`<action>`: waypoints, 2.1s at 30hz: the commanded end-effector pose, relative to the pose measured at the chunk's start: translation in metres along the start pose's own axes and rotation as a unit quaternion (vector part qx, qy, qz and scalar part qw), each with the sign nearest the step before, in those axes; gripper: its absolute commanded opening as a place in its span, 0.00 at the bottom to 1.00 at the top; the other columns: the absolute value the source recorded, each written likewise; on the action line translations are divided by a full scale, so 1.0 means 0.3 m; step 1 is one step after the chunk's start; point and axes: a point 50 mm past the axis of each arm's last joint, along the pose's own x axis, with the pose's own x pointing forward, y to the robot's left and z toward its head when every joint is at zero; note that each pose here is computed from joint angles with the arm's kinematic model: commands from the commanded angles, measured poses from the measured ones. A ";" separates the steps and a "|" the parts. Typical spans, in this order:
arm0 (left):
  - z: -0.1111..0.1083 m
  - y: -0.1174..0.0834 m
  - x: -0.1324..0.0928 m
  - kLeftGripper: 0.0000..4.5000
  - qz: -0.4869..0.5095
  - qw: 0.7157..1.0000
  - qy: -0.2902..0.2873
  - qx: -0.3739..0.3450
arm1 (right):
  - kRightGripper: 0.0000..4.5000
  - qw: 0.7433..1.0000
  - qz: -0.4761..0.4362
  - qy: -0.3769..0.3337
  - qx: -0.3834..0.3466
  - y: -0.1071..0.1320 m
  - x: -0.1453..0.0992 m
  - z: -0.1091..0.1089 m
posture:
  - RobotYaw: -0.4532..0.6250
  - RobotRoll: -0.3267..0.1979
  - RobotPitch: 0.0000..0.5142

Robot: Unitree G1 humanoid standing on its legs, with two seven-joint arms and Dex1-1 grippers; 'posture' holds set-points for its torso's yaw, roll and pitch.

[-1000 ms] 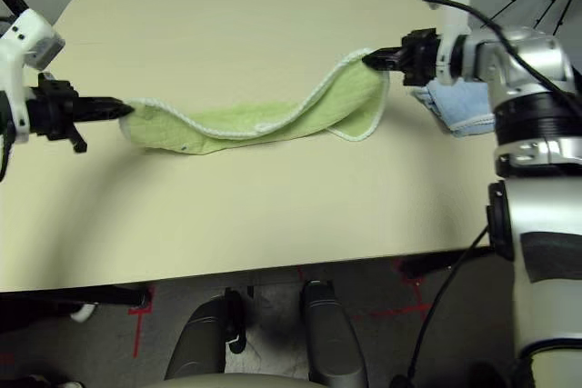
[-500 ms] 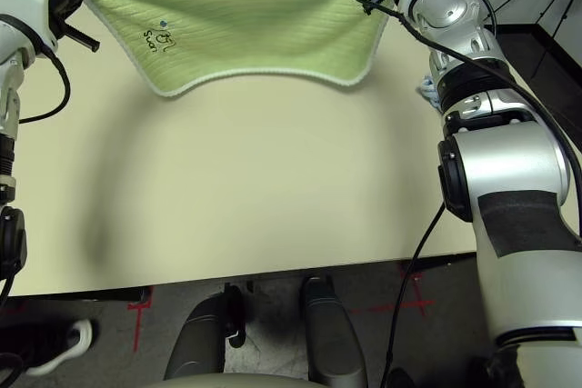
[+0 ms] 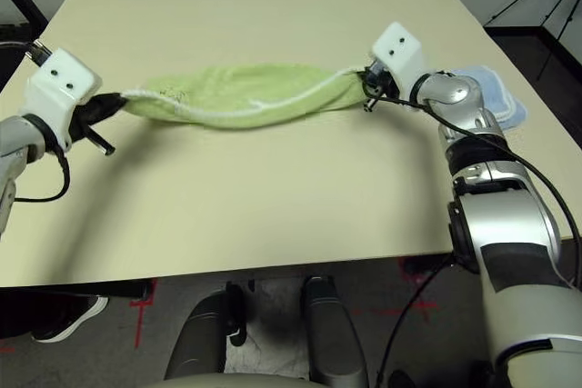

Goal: Fold the towel and set it aside.

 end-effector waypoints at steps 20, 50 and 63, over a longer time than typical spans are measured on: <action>-0.019 -0.037 -0.205 0.01 -0.151 0.976 0.107 -0.118 | 0.00 0.986 0.123 0.091 0.063 -0.038 -0.174 -0.012 | 0.33 0.62 0.39; -0.009 0.102 -0.035 0.01 -0.026 0.998 0.019 -0.056 | 0.00 0.990 0.033 0.118 0.066 -0.061 -0.116 -0.046 | 0.30 0.62 0.41; -0.040 0.100 0.061 0.01 -0.021 0.999 0.018 -0.044 | 0.00 0.988 -0.022 0.140 0.060 -0.041 -0.031 -0.088 | 0.28 0.62 0.44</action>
